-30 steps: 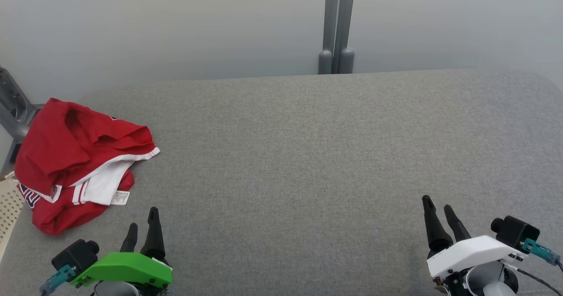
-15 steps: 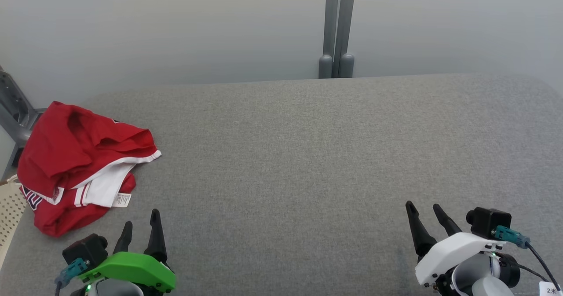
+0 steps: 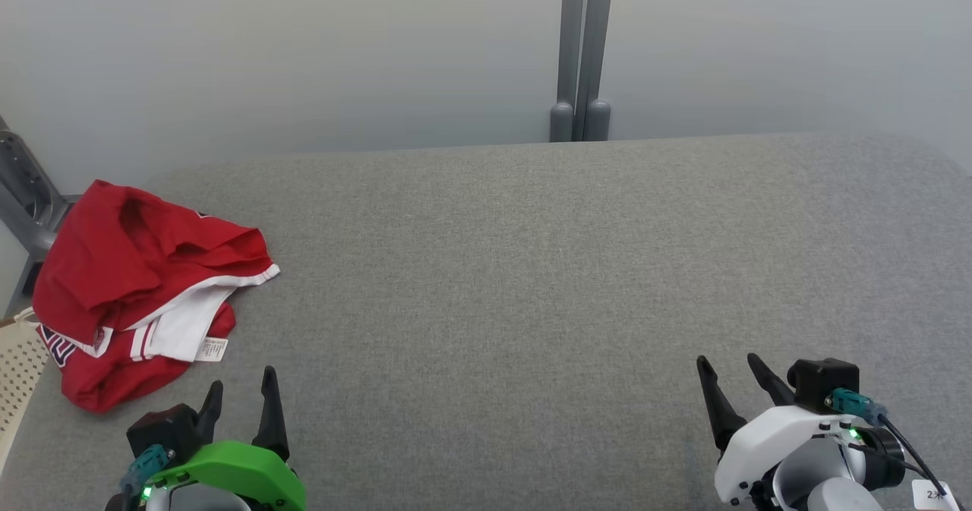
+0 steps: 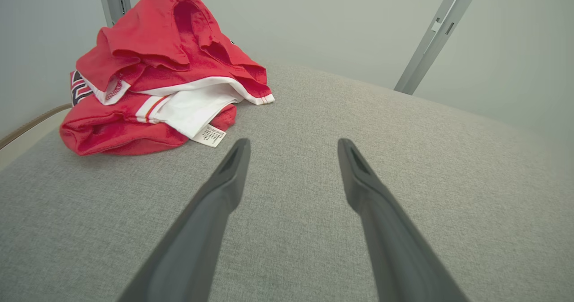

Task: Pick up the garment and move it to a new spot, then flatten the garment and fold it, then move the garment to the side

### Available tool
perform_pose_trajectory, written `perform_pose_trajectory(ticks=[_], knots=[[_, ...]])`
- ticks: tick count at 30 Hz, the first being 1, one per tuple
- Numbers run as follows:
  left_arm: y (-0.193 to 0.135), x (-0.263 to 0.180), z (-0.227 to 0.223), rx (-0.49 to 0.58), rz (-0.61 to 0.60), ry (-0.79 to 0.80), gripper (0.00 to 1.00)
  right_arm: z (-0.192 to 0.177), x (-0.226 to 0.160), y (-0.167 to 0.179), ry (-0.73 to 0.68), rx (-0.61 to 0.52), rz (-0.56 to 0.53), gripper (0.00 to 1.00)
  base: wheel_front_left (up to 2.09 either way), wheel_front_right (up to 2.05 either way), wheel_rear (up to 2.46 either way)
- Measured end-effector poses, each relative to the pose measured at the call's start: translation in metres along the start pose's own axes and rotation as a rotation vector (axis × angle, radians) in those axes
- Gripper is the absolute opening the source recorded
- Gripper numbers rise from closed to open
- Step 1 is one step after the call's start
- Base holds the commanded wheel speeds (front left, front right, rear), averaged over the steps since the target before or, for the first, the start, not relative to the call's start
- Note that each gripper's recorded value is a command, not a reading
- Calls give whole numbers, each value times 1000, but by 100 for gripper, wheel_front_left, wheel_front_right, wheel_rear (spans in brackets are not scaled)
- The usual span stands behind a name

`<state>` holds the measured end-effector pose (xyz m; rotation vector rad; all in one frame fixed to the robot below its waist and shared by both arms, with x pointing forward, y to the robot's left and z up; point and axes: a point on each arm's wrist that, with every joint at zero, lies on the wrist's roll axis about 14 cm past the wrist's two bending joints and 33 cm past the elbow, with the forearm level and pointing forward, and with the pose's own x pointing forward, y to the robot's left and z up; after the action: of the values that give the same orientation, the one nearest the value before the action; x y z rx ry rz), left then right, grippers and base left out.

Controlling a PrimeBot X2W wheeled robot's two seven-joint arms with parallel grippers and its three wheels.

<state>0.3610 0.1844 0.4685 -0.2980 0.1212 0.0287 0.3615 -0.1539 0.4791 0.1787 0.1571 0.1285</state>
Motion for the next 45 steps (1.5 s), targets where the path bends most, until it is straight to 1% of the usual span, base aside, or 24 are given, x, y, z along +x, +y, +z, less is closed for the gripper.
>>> perform_pose_trajectory(ticks=[1,12,35,45], knots=[[-2,0,0,15,-8,-1,100,0,0,0,2,-20,-1,100,0,0,0],[-7,-2,1,65,-27,-15,100,0,-2,0,4,-89,0,100,0,0,0],[-14,-7,7,223,-63,-65,100,1,-2,4,15,-265,15,100,0,0,0],[-14,-7,5,233,-64,-62,100,1,-2,7,8,-279,23,100,0,0,0]])
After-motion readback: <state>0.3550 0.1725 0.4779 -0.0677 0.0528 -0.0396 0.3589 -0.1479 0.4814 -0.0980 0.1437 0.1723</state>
